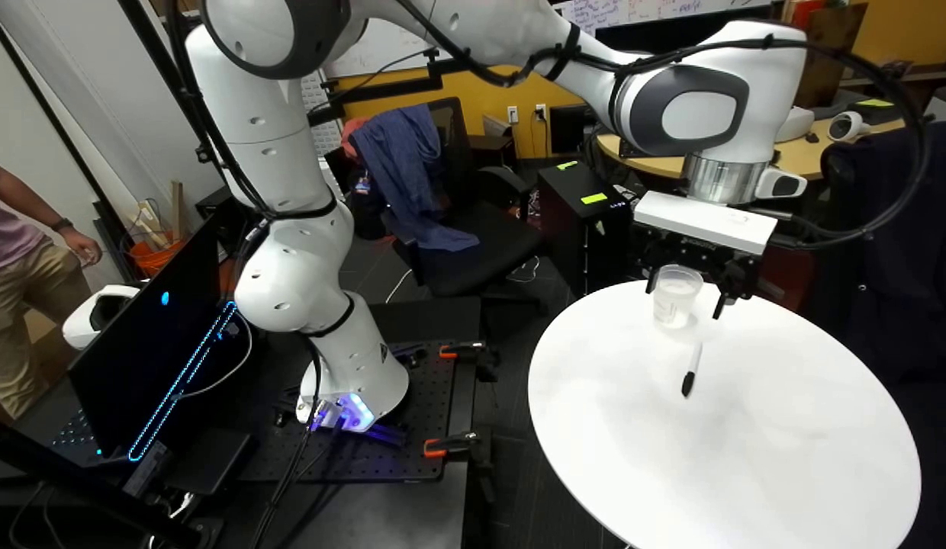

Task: Put the marker in the clear cup

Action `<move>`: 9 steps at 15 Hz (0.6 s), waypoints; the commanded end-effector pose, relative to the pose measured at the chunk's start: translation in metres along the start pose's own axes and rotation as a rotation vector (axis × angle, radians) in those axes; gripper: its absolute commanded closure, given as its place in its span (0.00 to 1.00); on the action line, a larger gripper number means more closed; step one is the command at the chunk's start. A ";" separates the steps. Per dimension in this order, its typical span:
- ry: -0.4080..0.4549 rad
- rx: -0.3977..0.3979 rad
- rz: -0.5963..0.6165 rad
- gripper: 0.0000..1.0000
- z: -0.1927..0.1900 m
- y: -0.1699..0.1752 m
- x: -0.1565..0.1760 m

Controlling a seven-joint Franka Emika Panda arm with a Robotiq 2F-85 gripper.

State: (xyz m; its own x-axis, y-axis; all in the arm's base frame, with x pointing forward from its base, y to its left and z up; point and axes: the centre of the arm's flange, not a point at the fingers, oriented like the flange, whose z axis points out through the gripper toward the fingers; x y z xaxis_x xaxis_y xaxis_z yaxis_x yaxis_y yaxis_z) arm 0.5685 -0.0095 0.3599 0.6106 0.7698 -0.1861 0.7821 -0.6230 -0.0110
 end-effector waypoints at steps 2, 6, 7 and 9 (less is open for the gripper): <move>0.006 -0.038 -0.006 0.00 0.006 -0.002 -0.014; 0.020 -0.077 -0.066 0.00 0.021 0.007 -0.014; 0.027 -0.084 -0.093 0.00 0.025 0.009 -0.012; 0.048 -0.091 -0.142 0.00 0.034 0.012 -0.007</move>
State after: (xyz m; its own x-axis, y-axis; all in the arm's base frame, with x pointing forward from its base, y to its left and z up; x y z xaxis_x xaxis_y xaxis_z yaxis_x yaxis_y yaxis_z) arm 0.5671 -0.0243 0.3408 0.5583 0.8136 -0.1624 0.8275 -0.5602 0.0382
